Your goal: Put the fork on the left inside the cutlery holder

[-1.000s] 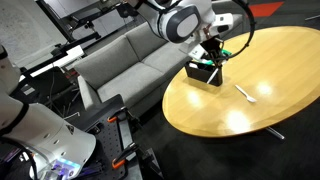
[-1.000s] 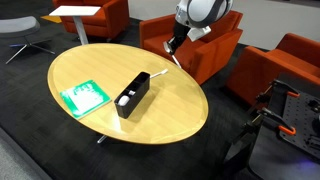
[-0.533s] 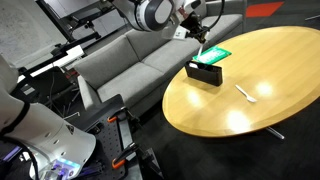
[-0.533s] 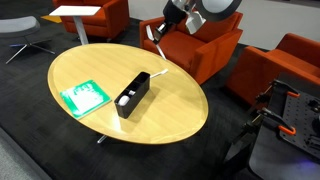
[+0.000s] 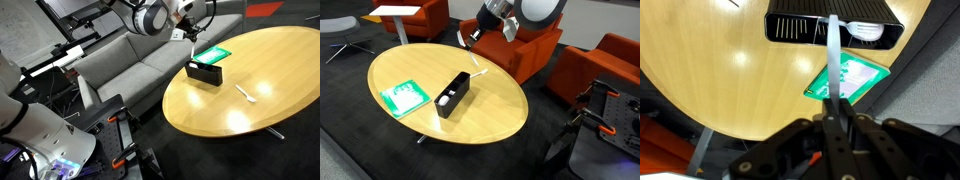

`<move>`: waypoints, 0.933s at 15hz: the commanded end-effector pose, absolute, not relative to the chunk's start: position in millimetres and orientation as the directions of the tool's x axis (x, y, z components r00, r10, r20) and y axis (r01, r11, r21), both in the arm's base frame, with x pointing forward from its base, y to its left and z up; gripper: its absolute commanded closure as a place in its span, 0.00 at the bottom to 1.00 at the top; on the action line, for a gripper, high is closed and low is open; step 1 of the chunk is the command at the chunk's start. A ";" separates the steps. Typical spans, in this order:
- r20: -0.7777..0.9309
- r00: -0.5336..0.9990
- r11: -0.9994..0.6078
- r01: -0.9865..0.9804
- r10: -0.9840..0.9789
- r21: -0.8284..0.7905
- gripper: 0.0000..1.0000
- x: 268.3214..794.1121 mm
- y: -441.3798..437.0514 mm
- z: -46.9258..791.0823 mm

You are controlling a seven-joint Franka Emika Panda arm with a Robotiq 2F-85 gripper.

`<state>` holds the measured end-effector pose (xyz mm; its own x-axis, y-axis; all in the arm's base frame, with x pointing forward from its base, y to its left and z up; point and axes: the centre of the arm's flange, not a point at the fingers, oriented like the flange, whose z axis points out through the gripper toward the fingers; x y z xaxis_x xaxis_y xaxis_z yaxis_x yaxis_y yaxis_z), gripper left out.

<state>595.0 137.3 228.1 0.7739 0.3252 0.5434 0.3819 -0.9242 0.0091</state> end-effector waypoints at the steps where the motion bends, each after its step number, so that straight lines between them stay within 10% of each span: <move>1: 0.544 0.774 -0.924 0.381 0.325 0.009 0.90 595.3 136.9 228.2; 14: 0.638 0.672 -0.898 0.433 0.376 0.073 0.98 672.9 149.2 151.4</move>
